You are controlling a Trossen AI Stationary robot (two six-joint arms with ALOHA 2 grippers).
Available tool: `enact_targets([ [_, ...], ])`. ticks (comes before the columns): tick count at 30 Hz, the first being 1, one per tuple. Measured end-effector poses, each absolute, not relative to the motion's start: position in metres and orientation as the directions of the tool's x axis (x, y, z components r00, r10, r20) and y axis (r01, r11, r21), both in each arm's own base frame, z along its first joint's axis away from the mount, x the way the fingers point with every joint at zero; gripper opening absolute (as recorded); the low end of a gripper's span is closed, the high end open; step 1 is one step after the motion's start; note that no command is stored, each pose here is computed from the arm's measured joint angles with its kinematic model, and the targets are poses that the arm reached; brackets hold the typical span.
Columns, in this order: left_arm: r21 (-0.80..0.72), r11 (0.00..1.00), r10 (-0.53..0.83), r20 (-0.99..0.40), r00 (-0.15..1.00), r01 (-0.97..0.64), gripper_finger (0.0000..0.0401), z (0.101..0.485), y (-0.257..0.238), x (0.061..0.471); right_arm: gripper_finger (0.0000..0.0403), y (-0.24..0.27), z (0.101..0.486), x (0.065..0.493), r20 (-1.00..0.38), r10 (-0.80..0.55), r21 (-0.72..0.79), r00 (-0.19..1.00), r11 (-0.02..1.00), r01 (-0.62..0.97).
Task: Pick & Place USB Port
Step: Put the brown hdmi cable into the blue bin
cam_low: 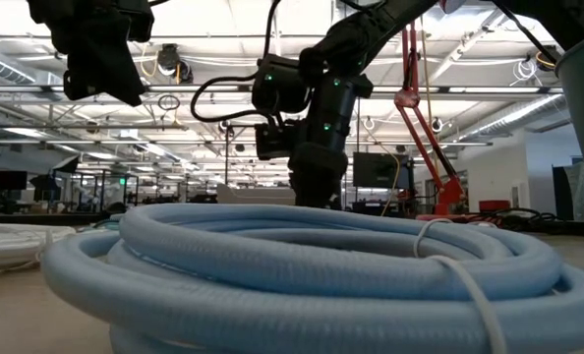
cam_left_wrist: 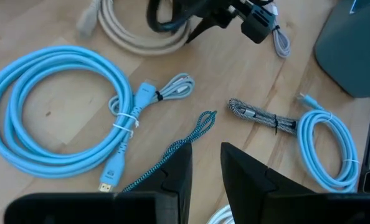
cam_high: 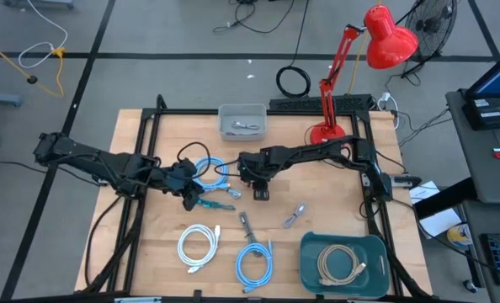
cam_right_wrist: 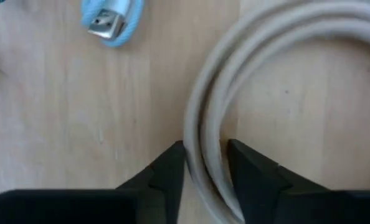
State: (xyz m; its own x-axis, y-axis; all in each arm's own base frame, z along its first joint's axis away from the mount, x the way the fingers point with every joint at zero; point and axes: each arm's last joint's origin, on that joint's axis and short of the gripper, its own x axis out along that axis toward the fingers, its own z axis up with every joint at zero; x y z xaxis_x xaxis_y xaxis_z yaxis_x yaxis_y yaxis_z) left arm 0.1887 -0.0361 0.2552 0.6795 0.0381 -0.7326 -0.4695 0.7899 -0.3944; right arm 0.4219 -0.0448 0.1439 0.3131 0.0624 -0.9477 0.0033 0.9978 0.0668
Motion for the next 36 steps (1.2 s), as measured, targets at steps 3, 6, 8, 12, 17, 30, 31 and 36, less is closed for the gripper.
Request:
enact_targets([
  [3, -0.394, 0.790, 0.038, -0.733, 0.680, -0.470, 0.0088, 0.255, -0.036, 0.189, 0.0061, -0.045, 0.144, 0.422, -0.947, 0.062, 0.073, 0.315, 0.997, 0.023],
  [6, -0.394, 0.790, 0.038, -0.733, 0.680, -0.470, 0.0088, 0.255, -0.036, 0.189, 0.0028, -0.044, 0.148, 0.419, -0.951, 0.046, 0.057, 0.307, 0.998, 0.026],
  [8, -0.394, 0.790, 0.038, -0.733, 0.679, -0.470, 0.0088, 0.255, -0.036, 0.189, 0.0027, -0.042, 0.154, 0.417, -0.954, 0.012, 0.022, 0.299, 0.999, 0.030],
  [12, -0.387, 0.791, 0.050, -0.731, 0.680, -0.474, 0.0088, 0.255, -0.036, 0.189, 0.0027, -0.040, 0.176, 0.413, -0.938, -0.058, -0.037, 0.342, 0.997, 0.068],
  [17, -0.377, 0.790, 0.072, -0.727, 0.683, -0.484, 0.0088, 0.256, -0.035, 0.189, 0.0042, -0.040, 0.211, 0.405, -0.905, -0.079, -0.033, 0.418, 0.993, 0.117],
  [30, -0.376, 0.785, 0.089, -0.718, 0.690, -0.493, 0.0088, 0.256, -0.035, 0.189, 0.0030, -0.002, 0.319, 0.345, -0.803, -0.052, 0.070, 0.594, 0.981, 0.180],
  [31, -0.377, 0.785, 0.089, -0.717, 0.691, -0.493, 0.0088, 0.256, -0.035, 0.190, 0.0031, 0.004, 0.325, 0.338, -0.805, -0.043, 0.081, 0.592, 0.980, 0.180],
  [36, -0.372, 0.785, 0.095, -0.717, 0.690, -0.495, 0.0088, 0.256, -0.035, 0.189, 0.0028, 0.037, 0.349, 0.302, -0.817, 0.024, 0.136, 0.576, 0.979, 0.152],
])
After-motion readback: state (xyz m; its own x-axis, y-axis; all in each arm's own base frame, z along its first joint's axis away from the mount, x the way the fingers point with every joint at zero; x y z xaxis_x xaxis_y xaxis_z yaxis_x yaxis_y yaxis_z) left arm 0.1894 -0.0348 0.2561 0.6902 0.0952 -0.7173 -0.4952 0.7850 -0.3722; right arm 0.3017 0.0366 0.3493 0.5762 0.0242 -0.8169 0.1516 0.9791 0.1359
